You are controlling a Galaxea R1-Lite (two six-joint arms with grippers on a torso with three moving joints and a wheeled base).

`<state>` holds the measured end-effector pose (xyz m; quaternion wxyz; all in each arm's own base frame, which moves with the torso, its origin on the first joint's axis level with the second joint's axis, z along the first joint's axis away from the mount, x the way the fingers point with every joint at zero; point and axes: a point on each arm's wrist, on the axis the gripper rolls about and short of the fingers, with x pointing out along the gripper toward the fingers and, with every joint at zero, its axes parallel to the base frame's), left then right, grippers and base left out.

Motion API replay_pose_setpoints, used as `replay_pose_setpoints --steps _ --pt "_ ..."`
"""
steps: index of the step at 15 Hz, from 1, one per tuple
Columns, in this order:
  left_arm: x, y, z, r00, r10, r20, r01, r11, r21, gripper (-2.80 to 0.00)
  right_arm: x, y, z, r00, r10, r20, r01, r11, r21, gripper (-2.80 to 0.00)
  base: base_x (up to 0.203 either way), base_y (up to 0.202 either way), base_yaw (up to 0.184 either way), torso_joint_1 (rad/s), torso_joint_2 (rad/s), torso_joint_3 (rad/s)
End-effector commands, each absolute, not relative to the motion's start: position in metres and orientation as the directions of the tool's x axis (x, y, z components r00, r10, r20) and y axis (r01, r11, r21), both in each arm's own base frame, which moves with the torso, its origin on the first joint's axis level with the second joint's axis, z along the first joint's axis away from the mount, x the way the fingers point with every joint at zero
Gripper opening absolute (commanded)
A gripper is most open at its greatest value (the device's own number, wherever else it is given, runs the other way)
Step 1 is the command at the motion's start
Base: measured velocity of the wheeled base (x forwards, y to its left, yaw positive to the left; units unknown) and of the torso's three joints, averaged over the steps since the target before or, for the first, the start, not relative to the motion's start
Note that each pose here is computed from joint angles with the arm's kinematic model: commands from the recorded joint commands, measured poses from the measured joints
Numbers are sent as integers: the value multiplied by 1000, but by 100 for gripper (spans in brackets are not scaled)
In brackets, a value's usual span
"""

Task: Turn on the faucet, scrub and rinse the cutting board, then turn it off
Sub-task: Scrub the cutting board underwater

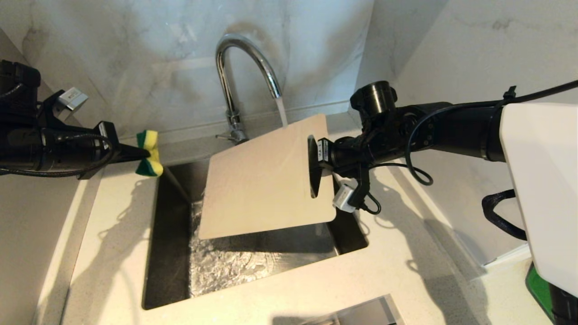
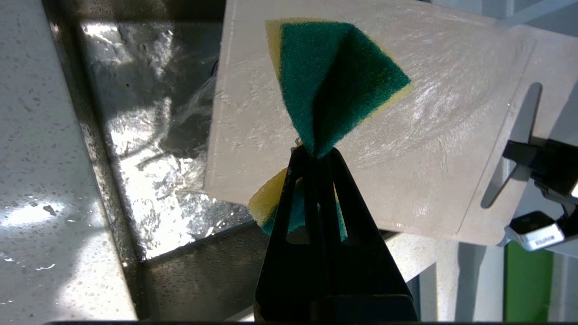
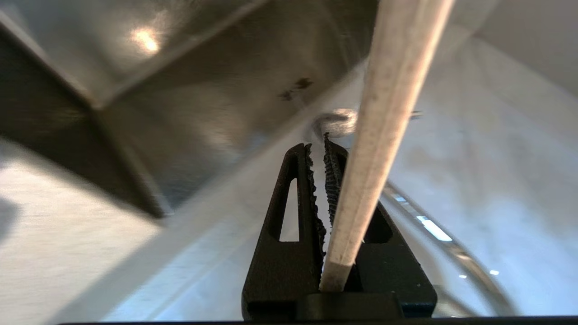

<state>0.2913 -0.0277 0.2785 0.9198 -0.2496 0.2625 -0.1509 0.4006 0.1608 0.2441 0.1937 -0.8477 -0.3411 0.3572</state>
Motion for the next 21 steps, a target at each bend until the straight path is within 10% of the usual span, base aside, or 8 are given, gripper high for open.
replay_pose_setpoints --steps 1,21 --pt "293 -28 277 814 -410 -412 136 823 -551 -280 386 168 262 511 737 -442 493 -673 -552 -280 0 0 0 0 0 0" --pt "278 -110 325 730 -622 -284 365 705 -608 -280 332 201 284 416 802 -429 570 -597 -564 -280 0 0 0 0 0 0"
